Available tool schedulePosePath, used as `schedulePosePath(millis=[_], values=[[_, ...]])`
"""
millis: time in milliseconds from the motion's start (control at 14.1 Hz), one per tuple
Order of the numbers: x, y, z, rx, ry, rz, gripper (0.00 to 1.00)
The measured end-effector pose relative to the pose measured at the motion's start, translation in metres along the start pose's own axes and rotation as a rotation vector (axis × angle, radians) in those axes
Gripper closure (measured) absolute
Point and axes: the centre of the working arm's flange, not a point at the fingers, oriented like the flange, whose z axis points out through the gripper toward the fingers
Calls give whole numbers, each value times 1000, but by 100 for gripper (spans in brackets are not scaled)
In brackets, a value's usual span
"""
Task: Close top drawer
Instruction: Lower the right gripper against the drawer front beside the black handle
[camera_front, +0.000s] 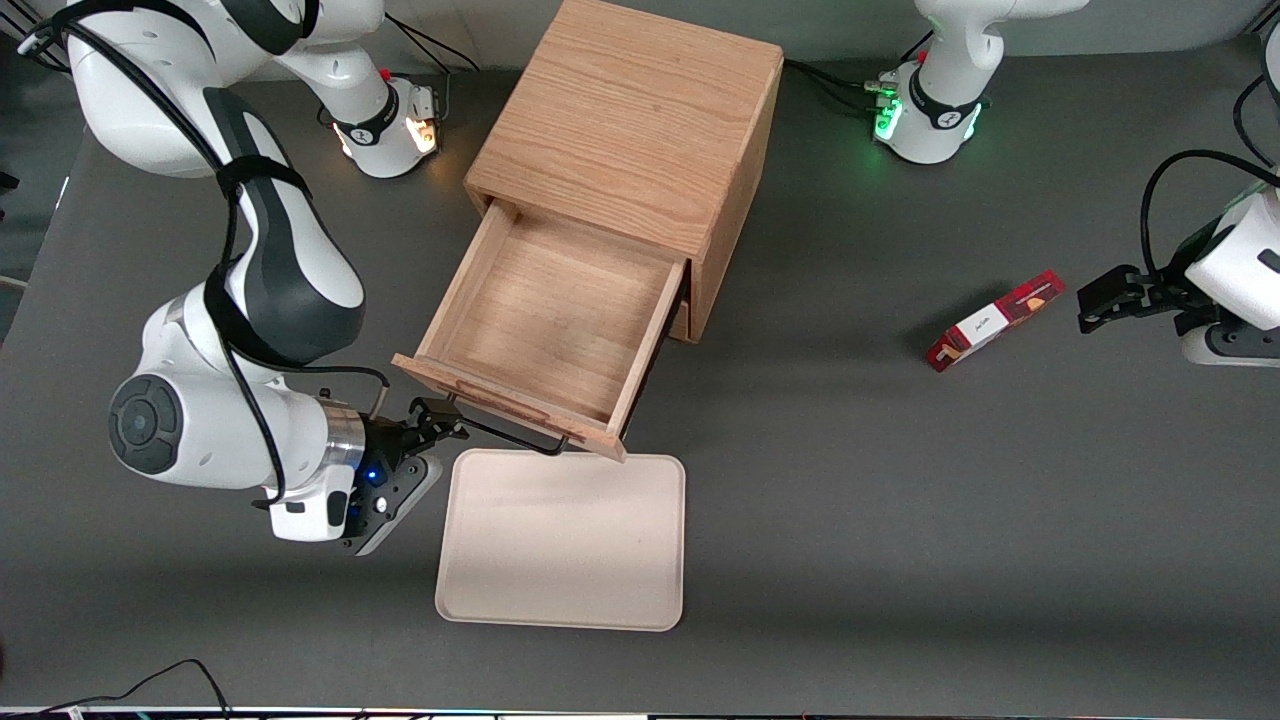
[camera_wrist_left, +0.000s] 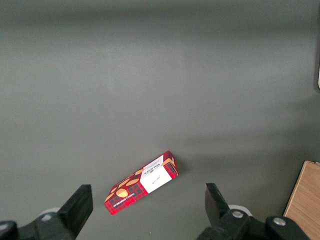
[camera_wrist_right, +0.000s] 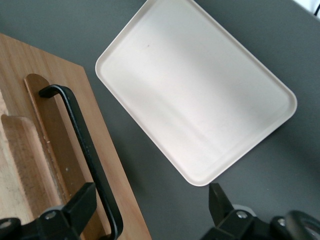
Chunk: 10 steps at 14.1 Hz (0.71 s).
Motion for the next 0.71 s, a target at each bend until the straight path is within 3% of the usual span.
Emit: schedulePosePath(millis=[710], values=[[-2, -4, 29, 85, -60, -4, 0]])
